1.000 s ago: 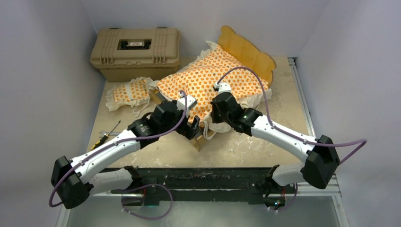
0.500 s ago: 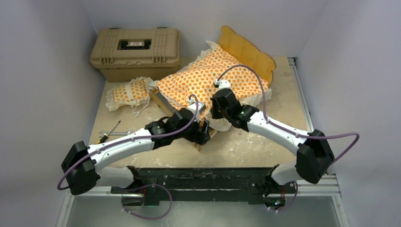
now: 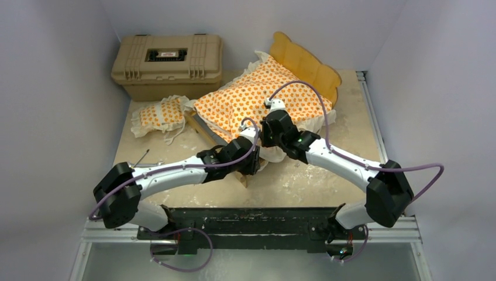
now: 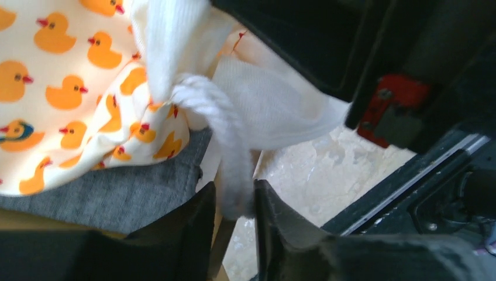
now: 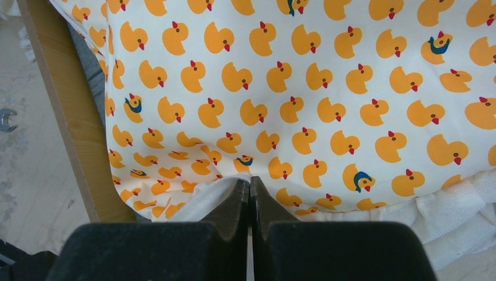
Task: Set up the pet bed
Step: Cross the ropes on the bed frame.
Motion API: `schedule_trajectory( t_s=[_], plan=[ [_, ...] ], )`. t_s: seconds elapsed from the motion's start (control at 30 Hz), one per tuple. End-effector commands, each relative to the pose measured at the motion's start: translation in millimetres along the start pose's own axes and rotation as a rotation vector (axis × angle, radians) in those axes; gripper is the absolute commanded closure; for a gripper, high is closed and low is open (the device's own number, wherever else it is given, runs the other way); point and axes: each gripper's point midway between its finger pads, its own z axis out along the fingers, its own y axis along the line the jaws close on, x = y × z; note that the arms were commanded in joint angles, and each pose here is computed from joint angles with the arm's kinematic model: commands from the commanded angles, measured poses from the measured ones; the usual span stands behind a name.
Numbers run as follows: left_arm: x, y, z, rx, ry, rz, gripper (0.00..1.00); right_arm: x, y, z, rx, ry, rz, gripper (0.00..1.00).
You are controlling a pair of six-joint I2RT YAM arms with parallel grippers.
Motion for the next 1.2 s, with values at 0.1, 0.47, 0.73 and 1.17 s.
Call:
schedule_trajectory(
  t_s=[0.1,0.47,0.73,1.17],
  plan=[
    [-57.6,-29.4,-23.9,0.048,-0.097,0.015,1.0,-8.9,-2.9,-2.8,0.003,-0.042,-0.001,1.0],
    [-91.1,-30.9,-105.6,-0.036,0.085,0.229,1.0,-6.3,-12.0,-2.1,0.032,-0.045,-0.017,1.0],
    [-110.9,-6.2,-136.7,-0.165,0.031,0.269,0.78,-7.8,-12.1,-2.7,0.029,-0.053,-0.024,1.0],
    [-85.4,6.3,-108.9,-0.152,-0.008,0.202,0.4,-13.7,-10.7,-1.4,0.037,-0.051,-0.03,0.92]
  ],
)
